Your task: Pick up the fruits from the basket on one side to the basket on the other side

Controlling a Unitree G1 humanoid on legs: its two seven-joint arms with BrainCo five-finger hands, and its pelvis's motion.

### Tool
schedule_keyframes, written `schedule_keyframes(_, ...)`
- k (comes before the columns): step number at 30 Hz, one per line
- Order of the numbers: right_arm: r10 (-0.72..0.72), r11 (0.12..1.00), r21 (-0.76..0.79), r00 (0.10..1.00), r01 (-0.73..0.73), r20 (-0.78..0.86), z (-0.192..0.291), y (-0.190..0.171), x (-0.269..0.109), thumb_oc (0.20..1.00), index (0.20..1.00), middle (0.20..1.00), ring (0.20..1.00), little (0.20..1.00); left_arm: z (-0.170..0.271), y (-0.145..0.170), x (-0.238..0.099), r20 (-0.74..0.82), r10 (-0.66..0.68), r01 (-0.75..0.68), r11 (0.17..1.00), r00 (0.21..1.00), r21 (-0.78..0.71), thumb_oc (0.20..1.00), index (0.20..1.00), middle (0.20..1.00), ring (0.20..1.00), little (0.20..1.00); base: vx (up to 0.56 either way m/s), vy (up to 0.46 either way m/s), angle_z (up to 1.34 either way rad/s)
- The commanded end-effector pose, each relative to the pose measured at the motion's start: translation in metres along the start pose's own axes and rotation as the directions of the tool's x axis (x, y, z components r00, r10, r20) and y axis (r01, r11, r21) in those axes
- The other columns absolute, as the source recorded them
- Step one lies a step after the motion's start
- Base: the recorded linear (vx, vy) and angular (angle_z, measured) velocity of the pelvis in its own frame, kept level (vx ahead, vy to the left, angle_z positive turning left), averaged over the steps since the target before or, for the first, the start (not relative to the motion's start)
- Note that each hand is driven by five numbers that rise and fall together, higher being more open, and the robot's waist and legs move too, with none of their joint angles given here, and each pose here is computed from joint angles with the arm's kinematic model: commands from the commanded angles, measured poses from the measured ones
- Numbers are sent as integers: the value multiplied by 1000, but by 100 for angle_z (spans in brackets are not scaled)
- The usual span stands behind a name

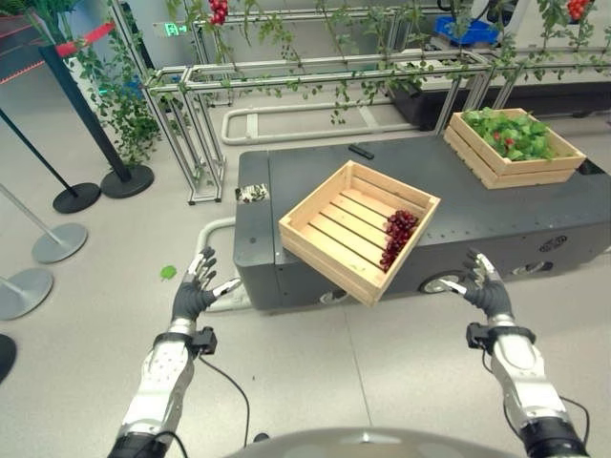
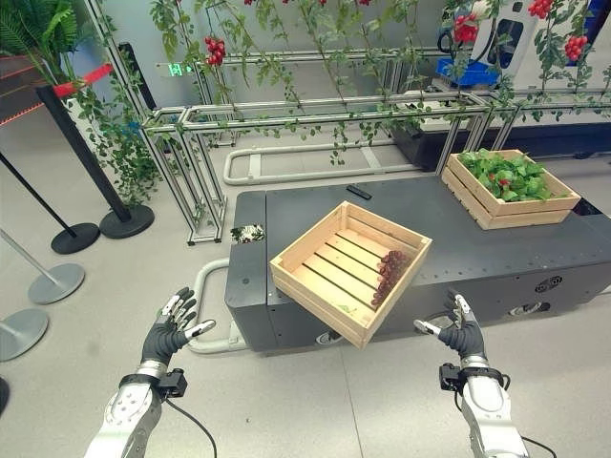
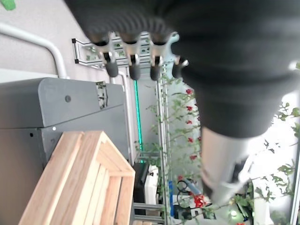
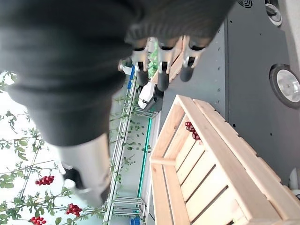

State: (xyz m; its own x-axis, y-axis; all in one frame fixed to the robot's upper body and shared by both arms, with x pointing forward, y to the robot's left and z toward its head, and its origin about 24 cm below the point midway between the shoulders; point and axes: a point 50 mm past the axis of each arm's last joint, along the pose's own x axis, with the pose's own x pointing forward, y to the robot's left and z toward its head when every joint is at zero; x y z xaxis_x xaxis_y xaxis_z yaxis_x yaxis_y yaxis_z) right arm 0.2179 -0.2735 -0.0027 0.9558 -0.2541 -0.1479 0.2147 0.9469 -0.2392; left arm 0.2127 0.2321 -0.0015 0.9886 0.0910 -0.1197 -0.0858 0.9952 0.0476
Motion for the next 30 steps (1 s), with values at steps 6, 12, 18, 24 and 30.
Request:
schedule_keyframes(6,16,999,27,993,-19,121,27,5,14,1000,1000,1000,1000,1000,22,5,11,109,9,-10,1000,994,6,1000,1000,1000,1000,1000,12,-16,0)
schedule_keyframes(12,-6,1000,29,992,2,127,27,-3,10,1000,1000,1000,1000,1000,25,7,13,117,12,-16,1000,993,27,1000,1000,1000,1000,1000,11,-29,1)
schedule_keyframes(18,-28,999,41,989,22,143,29,-10,8,1000,1000,1000,1000,1000,26,8,13,118,11,-15,999,993,32,1000,1000,1000,1000,1000,20,-37,6)
schedule_keyframes(24,-31,999,44,991,26,132,27,-11,6,1000,1000,1000,1000,1000,23,8,12,105,14,-18,999,994,35,1000,1000,1000,1000,1000,14,-21,12)
schedule_keyframes(30,-23,999,49,991,17,130,26,-9,6,1000,1000,1000,1000,1000,19,10,10,90,30,-32,999,996,27,1000,1000,1000,1000,1000,19,1,5)
